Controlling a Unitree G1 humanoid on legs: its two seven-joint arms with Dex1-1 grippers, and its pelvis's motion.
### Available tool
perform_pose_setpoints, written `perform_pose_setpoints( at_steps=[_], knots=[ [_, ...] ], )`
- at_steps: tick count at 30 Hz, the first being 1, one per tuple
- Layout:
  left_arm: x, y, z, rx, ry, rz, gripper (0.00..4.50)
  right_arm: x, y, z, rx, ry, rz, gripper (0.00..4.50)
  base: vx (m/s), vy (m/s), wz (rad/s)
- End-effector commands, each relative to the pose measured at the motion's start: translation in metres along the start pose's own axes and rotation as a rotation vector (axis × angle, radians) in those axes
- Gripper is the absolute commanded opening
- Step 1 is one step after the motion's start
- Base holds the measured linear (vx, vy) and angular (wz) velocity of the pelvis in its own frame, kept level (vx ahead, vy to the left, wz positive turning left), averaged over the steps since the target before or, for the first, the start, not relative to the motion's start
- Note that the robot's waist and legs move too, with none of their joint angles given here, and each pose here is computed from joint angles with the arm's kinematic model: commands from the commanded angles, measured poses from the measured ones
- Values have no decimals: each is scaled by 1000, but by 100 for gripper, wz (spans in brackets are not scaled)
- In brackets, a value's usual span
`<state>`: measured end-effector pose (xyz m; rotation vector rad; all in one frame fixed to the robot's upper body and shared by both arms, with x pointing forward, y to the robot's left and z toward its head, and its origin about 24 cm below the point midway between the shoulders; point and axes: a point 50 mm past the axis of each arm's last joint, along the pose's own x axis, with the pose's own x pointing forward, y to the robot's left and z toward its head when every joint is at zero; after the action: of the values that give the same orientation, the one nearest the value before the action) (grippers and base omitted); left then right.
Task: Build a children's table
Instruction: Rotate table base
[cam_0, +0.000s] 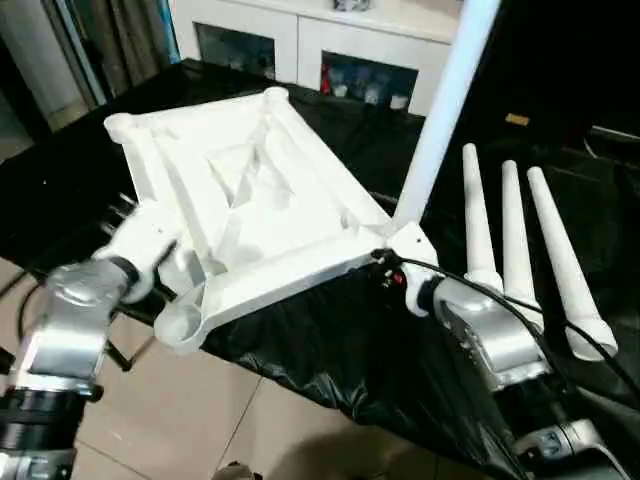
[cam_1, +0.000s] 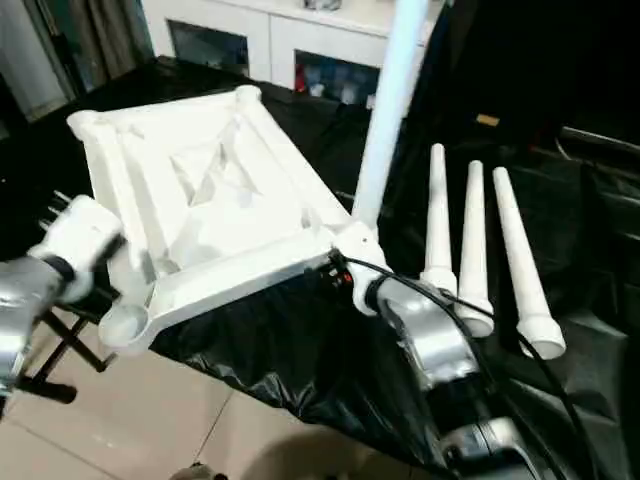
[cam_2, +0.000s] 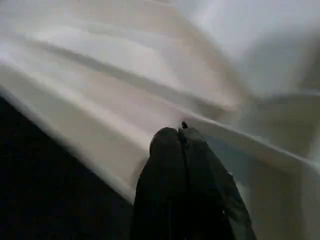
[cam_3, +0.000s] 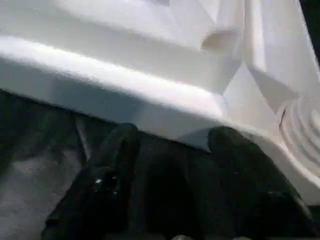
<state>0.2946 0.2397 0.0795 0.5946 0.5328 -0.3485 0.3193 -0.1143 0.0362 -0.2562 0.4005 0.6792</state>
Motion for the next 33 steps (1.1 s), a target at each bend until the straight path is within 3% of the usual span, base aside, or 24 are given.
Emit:
perform_pose_setpoints(
  at_steps=[1,4,9,13,15,19,22,26,33],
  knots=[
    [2,-12,-11,26,70,-100,0,6,-2,1,-32,28,-35,227,0,0,0],
    [2,-21,-11,47,81,-175,0,12,-4,3,-30,29,-67,204,0,0,0],
    [2,-47,5,71,37,-426,0,25,-6,12,35,-7,-103,162,0,0,0],
    [3,-57,17,82,-10,-502,0,30,-4,15,46,-19,-99,140,0,0,0],
    [7,-71,38,65,-98,-565,0,37,1,18,46,-27,-81,123,0,0,0],
    [20,-83,64,43,-197,-568,0,42,4,20,42,-29,-84,85,0,0,0],
    [23,-87,69,35,-214,-575,0,42,5,20,44,-31,-85,65,0,0,0],
    [42,-105,96,3,-277,-544,0,41,1,18,45,-40,-109,28,0,0,0],
    [49,-103,103,34,-289,-492,0,31,-15,20,61,-83,-178,10,0,0,0]
  ],
)
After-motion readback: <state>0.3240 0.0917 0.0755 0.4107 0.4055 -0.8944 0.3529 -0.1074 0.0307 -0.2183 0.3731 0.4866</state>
